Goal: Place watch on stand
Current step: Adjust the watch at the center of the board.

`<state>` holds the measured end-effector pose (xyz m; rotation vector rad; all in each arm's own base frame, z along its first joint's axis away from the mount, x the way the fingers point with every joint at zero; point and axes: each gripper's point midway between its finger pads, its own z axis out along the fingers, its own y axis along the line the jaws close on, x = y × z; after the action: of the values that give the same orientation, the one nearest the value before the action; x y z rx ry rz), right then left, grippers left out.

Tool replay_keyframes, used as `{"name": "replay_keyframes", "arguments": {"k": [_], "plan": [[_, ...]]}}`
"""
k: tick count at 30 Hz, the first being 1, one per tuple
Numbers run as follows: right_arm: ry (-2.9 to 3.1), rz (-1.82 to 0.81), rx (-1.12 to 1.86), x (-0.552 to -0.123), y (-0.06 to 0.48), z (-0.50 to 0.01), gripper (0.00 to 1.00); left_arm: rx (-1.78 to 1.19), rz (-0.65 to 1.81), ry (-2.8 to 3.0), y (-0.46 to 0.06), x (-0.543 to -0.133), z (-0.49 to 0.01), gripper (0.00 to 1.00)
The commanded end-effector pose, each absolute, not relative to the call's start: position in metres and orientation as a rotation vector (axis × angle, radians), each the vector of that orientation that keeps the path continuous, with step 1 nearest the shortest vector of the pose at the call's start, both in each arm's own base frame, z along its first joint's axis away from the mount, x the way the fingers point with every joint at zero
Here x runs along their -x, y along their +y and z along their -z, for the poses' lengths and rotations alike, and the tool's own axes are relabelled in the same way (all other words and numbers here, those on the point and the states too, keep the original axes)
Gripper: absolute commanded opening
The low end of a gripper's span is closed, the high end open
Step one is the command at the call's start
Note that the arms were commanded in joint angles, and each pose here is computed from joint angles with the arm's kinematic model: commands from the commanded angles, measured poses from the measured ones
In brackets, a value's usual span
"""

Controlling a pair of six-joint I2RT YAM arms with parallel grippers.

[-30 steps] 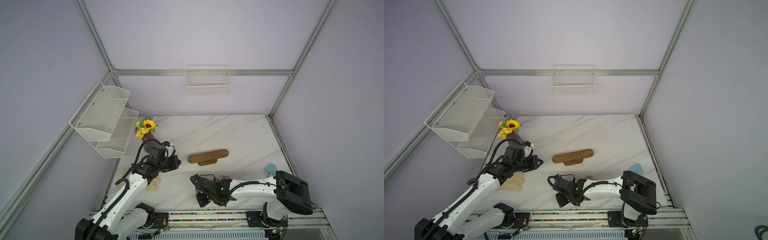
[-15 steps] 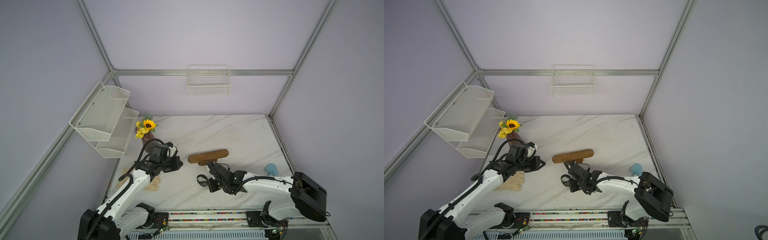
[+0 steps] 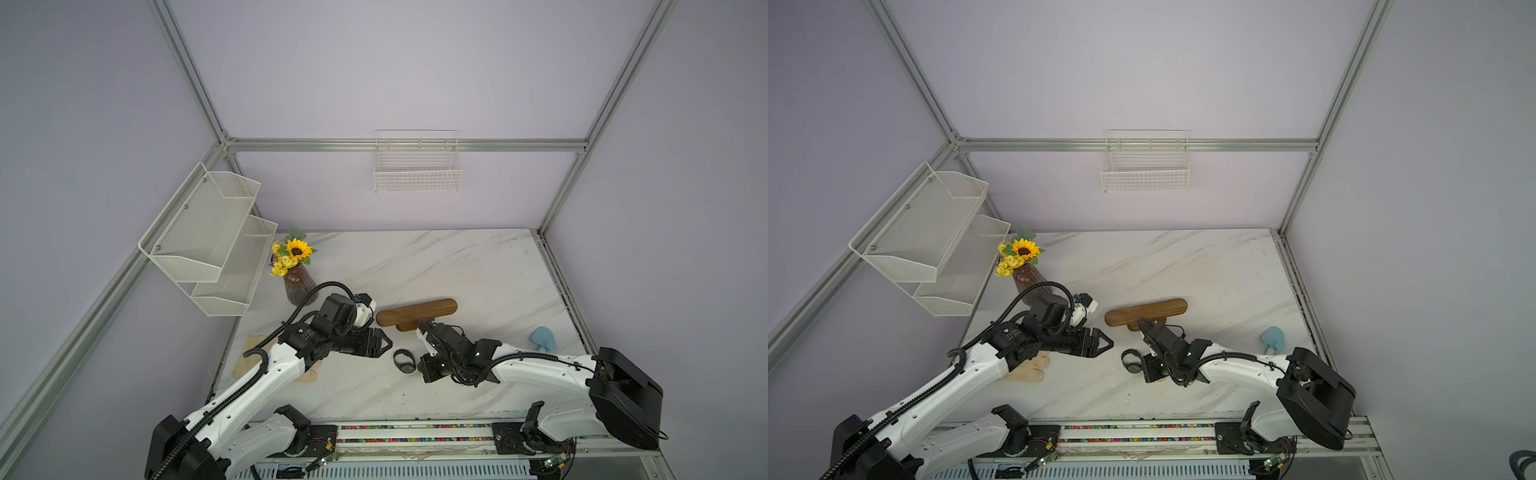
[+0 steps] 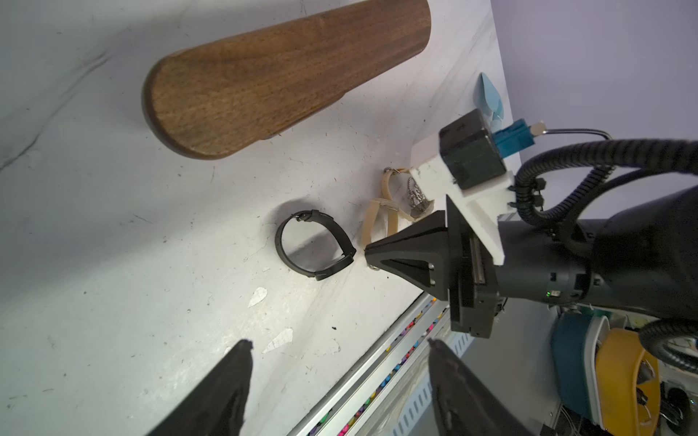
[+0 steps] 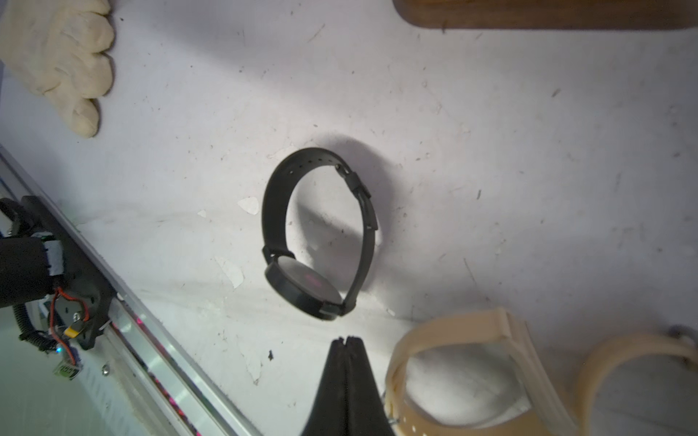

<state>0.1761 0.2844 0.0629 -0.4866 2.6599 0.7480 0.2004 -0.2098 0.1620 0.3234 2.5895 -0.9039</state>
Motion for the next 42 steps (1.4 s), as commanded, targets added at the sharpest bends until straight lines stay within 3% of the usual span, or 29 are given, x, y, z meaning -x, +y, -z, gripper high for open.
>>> {"name": "replay_keyframes", "arguments": {"k": [1,3,5,11,20,28,32,36,42], "plan": [[2.636,-0.943,0.514,-0.159,0.304,-0.077,0.0,-0.361,0.781,2.602,-0.208,-0.2,-0.16,0.69],[2.659,-0.935,0.536,-0.149,0.31,-0.068,0.0,-0.396,0.737,2.626,-0.215,-0.2,-0.152,0.47],[2.683,-0.937,0.515,-0.147,0.312,-0.056,0.0,-0.426,0.719,2.642,-0.224,-0.2,-0.146,0.36],[2.678,-0.879,0.482,-0.157,0.312,-0.052,0.0,-0.46,0.681,2.645,-0.244,-0.21,-0.135,0.23],[2.669,-0.741,0.41,-0.19,0.296,-0.039,0.0,-0.514,0.669,2.643,-0.268,-0.22,-0.128,0.28],[2.602,-0.748,0.351,-0.217,0.292,-0.052,0.0,-0.563,0.667,2.687,-0.286,-0.226,-0.114,0.52],[2.584,-0.746,0.328,-0.226,0.288,-0.055,0.0,-0.582,0.65,2.712,-0.291,-0.229,-0.105,0.69],[2.536,-0.846,0.302,-0.225,0.286,-0.081,0.0,-0.605,0.652,2.72,-0.3,-0.231,-0.104,0.58],[2.469,-0.912,0.25,-0.214,0.27,-0.126,0.0,-0.647,0.643,2.713,-0.31,-0.23,-0.105,0.52]]}}
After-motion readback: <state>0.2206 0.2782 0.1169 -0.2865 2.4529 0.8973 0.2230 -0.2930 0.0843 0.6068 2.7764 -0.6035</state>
